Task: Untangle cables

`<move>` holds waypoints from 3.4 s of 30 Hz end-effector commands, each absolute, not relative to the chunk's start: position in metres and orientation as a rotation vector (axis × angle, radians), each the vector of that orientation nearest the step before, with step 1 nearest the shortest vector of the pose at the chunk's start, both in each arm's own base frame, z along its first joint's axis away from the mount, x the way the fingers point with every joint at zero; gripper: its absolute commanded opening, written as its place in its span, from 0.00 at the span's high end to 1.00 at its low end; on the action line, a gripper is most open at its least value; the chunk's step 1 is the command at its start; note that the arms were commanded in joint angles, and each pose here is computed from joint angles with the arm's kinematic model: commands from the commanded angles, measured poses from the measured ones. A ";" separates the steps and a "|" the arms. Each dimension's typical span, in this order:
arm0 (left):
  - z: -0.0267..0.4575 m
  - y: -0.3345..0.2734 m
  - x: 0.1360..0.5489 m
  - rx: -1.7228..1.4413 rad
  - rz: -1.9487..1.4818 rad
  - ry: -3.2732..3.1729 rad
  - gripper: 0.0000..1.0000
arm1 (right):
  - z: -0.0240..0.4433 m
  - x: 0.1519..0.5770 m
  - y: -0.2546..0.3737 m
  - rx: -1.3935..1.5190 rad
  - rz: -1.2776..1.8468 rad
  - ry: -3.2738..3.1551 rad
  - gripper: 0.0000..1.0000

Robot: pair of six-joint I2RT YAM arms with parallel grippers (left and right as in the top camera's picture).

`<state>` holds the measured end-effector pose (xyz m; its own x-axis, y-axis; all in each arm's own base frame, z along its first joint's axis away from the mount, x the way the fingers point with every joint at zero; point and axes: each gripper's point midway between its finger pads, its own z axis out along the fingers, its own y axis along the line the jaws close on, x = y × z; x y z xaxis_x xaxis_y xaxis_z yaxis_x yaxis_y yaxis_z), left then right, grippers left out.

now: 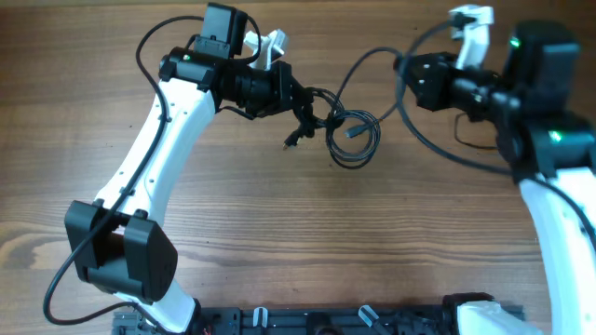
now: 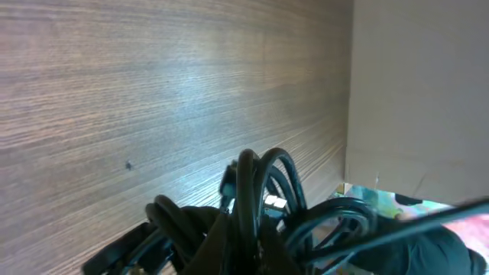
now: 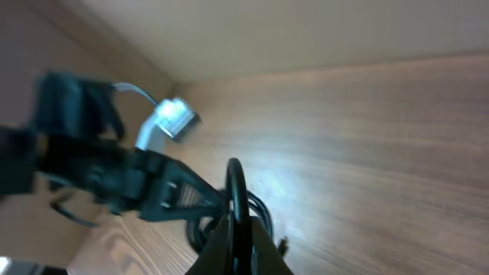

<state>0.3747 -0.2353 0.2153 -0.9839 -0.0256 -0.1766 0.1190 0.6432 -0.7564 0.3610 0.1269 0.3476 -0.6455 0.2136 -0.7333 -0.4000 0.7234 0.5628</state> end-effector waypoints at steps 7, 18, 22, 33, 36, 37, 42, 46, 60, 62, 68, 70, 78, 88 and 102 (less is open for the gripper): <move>0.213 -0.235 0.365 0.093 -1.226 2.732 0.96 | 0.353 0.386 0.081 0.158 0.745 2.054 0.91; 0.206 -0.249 0.356 -0.122 -1.201 2.827 0.96 | 0.323 0.408 0.122 0.005 1.006 2.115 0.00; 0.198 -0.229 0.369 -0.506 -1.125 2.850 0.96 | 0.313 0.382 0.144 -0.142 1.084 2.174 0.10; 0.193 -0.198 0.367 -0.670 -1.107 2.886 0.96 | 0.268 0.309 0.211 -0.941 0.945 2.156 0.52; 0.202 -0.199 0.366 -0.593 -1.231 2.871 0.96 | 0.249 0.295 0.225 -1.090 0.945 2.160 0.55; 0.205 -0.200 0.366 -0.570 -1.260 2.866 0.96 | 0.243 0.294 0.229 -1.121 0.946 2.164 0.55; 0.205 -0.200 0.360 -0.547 -1.281 2.884 0.96 | 0.213 0.291 0.248 -1.228 0.974 2.192 0.61; 0.205 -0.200 0.358 -0.549 -1.278 2.893 0.96 | 0.192 0.297 0.254 -1.239 0.993 2.234 0.63; 0.187 -0.177 0.377 -0.606 -1.010 2.861 0.96 | 0.245 0.271 0.271 -1.196 1.328 2.055 0.96; 0.184 -0.171 0.380 -0.620 -0.956 2.858 0.96 | 0.262 0.268 0.264 -1.164 1.327 2.028 0.95; 0.171 -0.166 0.383 -0.657 -0.909 2.882 0.96 | 0.358 0.253 0.216 -0.998 1.282 1.810 0.96; 0.168 -0.165 0.382 -0.665 -0.903 2.893 0.96 | 0.380 0.248 0.204 -0.956 1.282 1.754 0.96; 0.161 -0.159 0.377 -0.691 -0.835 2.922 0.96 | 0.439 0.264 0.156 -0.698 1.269 1.681 0.96; 0.158 -0.154 0.375 -0.698 -0.786 2.936 0.96 | 0.455 0.304 0.089 -0.401 1.128 1.690 0.96; 0.156 -0.148 0.380 -0.944 -0.741 2.885 0.96 | 0.368 0.336 0.149 -0.205 1.294 2.056 0.22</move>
<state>0.3776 -0.1495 0.1513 -0.8757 -0.4717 0.1028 -0.4627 0.7594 -0.4574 0.3191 0.1391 0.3927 -0.7117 0.2064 -0.6715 -0.5654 0.3990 0.7219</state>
